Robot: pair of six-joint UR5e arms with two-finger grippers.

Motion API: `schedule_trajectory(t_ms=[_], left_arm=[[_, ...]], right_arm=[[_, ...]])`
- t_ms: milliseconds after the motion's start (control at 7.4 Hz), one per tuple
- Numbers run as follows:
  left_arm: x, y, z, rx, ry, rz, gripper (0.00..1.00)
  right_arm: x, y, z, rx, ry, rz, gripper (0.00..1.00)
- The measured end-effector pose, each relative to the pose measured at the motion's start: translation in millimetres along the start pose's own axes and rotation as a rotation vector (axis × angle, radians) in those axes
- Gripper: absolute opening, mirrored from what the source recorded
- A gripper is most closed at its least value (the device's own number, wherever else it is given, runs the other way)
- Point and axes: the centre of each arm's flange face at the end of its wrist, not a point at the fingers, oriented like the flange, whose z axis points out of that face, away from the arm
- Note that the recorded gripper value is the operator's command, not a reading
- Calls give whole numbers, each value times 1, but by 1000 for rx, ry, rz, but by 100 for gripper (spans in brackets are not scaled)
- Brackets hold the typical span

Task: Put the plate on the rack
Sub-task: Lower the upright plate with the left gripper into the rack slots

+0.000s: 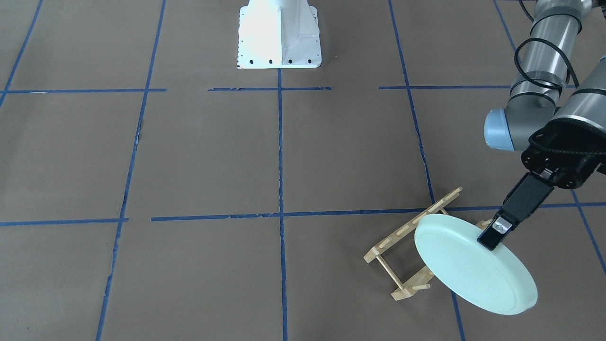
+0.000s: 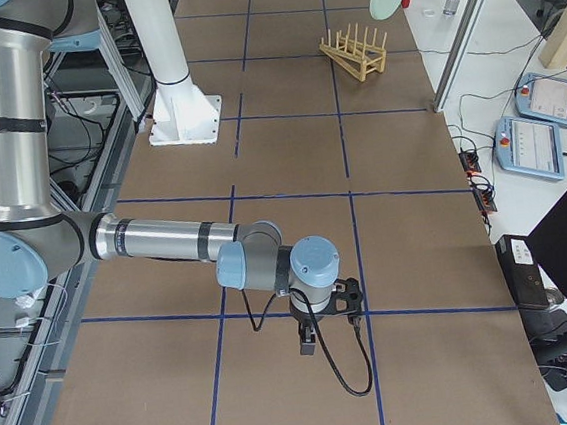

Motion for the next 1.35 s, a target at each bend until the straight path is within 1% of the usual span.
schedule_trajectory(t_ms=[405, 541, 1081, 1351], left_arm=[[-33, 39, 18, 16, 22, -35, 0], [-40, 44, 17, 17, 24, -43, 0], [-55, 42, 3, 17, 15, -48, 0], [-68, 42, -6, -8, -6, -44, 0]], right_arm=[[0, 0, 0, 0, 0, 0, 100], [0, 0, 0, 0, 0, 0, 100], [0, 0, 0, 0, 0, 0, 100], [0, 0, 0, 0, 0, -1, 100]])
